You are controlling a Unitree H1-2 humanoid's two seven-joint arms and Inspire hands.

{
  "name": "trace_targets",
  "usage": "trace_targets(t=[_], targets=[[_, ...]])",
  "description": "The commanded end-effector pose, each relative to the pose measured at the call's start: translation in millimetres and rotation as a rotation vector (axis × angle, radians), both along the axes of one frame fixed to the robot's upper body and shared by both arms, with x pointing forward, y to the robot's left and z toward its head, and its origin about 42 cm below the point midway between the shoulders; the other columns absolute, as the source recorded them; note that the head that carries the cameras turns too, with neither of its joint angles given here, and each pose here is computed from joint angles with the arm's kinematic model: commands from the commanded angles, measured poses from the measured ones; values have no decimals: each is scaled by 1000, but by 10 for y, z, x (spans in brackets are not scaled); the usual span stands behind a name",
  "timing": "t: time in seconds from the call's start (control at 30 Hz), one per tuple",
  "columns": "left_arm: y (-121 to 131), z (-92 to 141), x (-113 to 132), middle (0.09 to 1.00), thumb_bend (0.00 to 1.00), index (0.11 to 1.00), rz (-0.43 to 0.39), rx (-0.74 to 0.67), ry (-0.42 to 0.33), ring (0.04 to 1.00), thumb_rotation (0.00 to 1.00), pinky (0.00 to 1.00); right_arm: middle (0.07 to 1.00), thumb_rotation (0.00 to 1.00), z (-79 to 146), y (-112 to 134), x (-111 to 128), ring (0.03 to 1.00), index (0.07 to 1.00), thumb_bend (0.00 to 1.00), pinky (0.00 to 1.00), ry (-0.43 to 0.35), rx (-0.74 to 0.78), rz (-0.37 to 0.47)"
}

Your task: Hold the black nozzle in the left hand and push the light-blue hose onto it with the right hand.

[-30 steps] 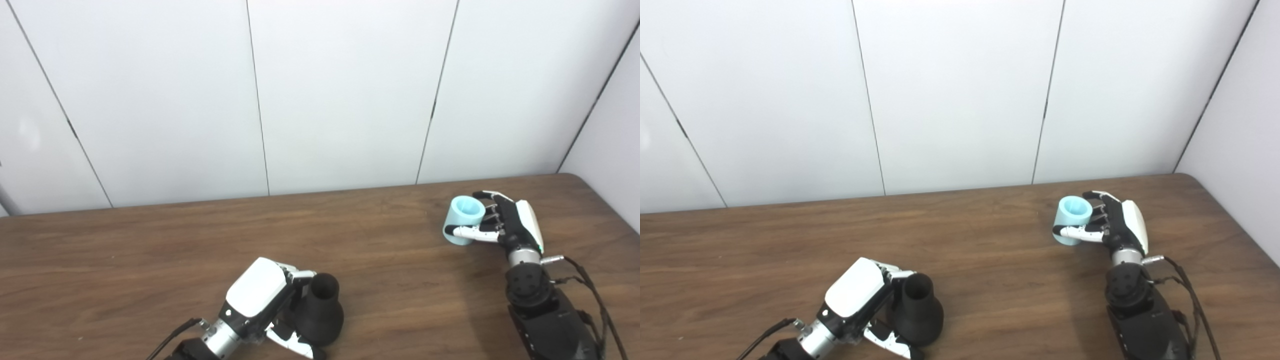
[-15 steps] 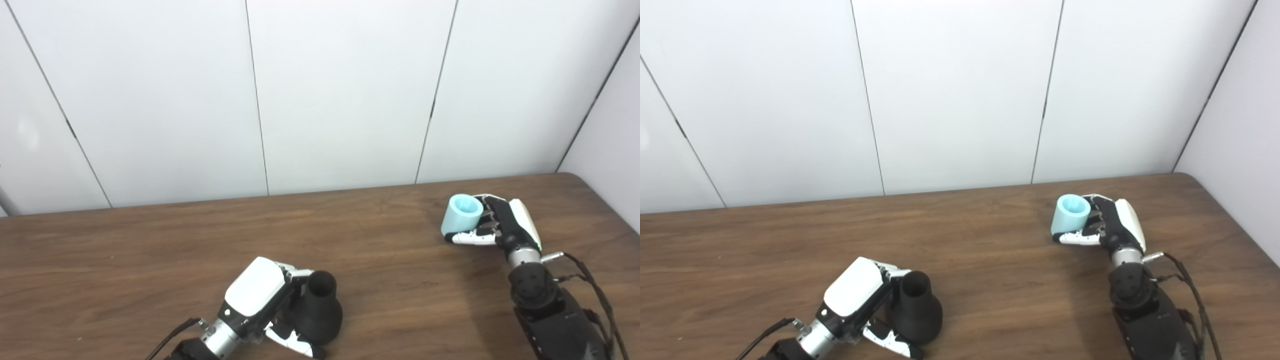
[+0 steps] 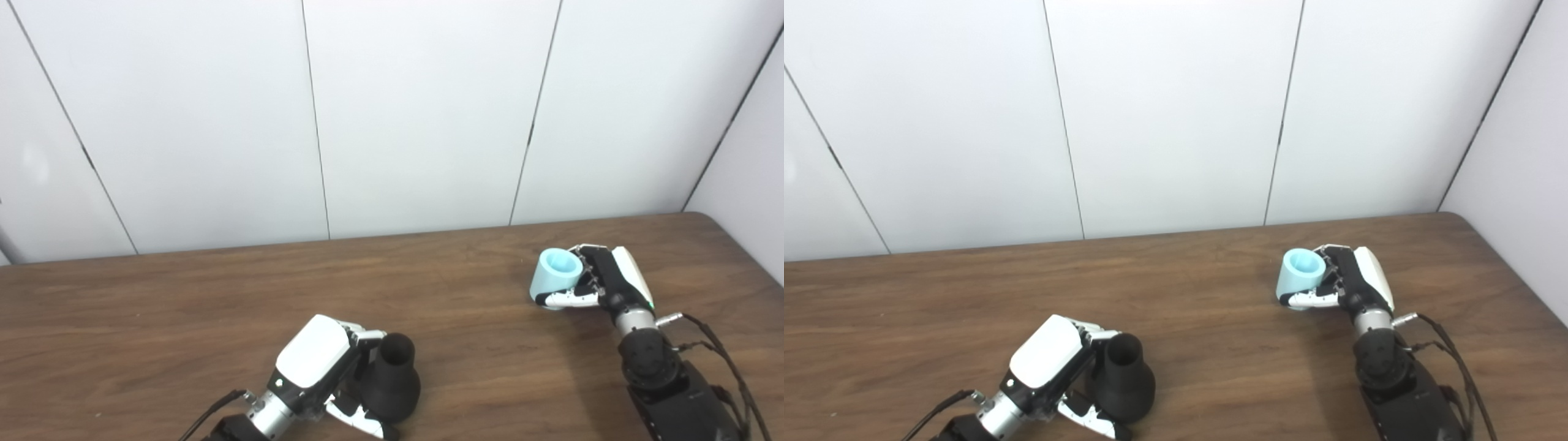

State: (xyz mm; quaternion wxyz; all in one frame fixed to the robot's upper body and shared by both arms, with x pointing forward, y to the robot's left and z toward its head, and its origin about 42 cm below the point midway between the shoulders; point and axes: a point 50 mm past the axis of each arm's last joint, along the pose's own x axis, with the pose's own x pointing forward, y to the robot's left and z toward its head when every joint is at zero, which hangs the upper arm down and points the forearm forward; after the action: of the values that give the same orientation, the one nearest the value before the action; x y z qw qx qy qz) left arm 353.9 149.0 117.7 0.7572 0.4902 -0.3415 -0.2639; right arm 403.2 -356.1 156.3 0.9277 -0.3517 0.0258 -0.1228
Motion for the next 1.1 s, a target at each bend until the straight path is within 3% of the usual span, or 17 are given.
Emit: trace_targets(t=[0.0, 0.17, 0.33, 0.4, 0.57, 0.9, 1.03, 1.07], targets=[[-36, -472, -388, 483, 523, 487, -2, -17, 139, 410, 0, 313, 424, 1, 101, 12, 37, 384, 514, 523, 277, -38, -9, 31], [-33, -473, -386, 480, 523, 491, -1, -15, 138, 393, 0, 294, 495, 1, 103, 12, 26, 508, 487, 525, 390, -40, -7, 34], [-29, -476, -386, 477, 523, 493, -2, -11, 138, 379, 0, 284, 467, 0, 151, 47, -14, 474, 498, 526, 358, -56, -5, 46], [-27, -475, -385, 479, 523, 491, -2, -11, 135, 399, 0, 301, 498, 0, 185, 68, -40, 518, 483, 525, 417, -77, 1, 61], [-27, -484, -388, 481, 523, 490, -3, -8, 134, 396, 0, 297, 510, 0, 308, 160, -126, 547, 474, 523, 457, -126, 0, 103], [-34, -507, -396, 486, 523, 485, 0, -1, 153, 394, 0, 301, 468, 0, 724, 451, -346, 464, 521, 520, 415, -250, 21, 227], [-24, -529, -395, 479, 523, 491, -2, 18, 157, 373, 0, 284, 468, 0, 936, 599, -438, 392, 518, 520, 312, -314, 5, 285], [-21, -533, -393, 482, 523, 488, -3, 27, 159, 375, 0, 285, 465, 0, 980, 630, -456, 323, 521, 520, 246, -329, -14, 293]])
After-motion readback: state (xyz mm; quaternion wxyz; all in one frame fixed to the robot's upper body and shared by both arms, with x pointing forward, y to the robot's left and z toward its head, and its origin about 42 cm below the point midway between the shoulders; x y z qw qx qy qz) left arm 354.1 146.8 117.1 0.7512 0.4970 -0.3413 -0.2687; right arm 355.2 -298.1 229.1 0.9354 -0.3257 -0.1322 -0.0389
